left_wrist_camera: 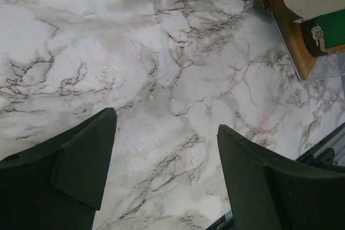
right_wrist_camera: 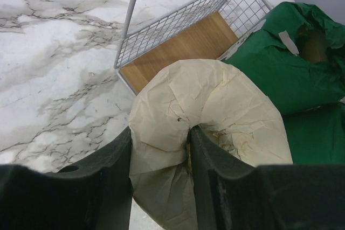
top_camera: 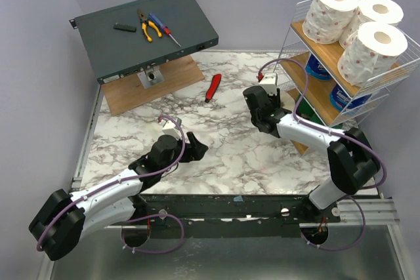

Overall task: Place and organize the paper towels onto the shelf
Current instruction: Place the paper towel on the shelf.

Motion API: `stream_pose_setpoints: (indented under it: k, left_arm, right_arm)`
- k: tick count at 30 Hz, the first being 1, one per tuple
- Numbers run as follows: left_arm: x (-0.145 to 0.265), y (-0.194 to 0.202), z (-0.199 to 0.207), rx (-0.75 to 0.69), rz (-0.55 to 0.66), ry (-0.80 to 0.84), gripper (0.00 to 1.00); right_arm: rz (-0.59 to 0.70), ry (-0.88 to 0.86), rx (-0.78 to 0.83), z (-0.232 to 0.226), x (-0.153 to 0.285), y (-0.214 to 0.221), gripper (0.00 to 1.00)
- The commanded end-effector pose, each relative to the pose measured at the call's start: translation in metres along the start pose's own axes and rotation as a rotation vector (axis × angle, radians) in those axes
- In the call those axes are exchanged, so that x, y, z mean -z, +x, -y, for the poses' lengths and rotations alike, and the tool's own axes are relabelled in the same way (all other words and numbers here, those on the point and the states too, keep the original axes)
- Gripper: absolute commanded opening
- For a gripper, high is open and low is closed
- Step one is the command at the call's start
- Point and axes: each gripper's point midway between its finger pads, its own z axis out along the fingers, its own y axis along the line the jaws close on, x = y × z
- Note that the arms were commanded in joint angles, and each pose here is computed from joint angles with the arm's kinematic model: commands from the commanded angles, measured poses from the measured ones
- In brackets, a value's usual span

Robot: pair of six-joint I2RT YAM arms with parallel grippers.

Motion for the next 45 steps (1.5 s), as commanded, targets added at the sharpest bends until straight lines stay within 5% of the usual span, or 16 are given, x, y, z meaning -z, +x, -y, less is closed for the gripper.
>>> stream_pose_setpoints:
  k: [1,31,45]
  left_arm:
    - [-0.001,-0.002,0.005,-0.009,-0.001,0.025,0.78]
    - [0.002,-0.005,0.001,-0.019,0.017,0.005,0.78]
    - [0.003,-0.007,0.001,-0.025,0.021,0.002,0.78]
  right_arm:
    - [0.062,0.076,-0.074,0.008,-0.015,-0.025,0.35]
    - [0.084,0.159,-0.16,0.02,-0.076,-0.028,0.35]
    - [0.074,0.161,-0.162,0.024,-0.073,-0.026,0.56]
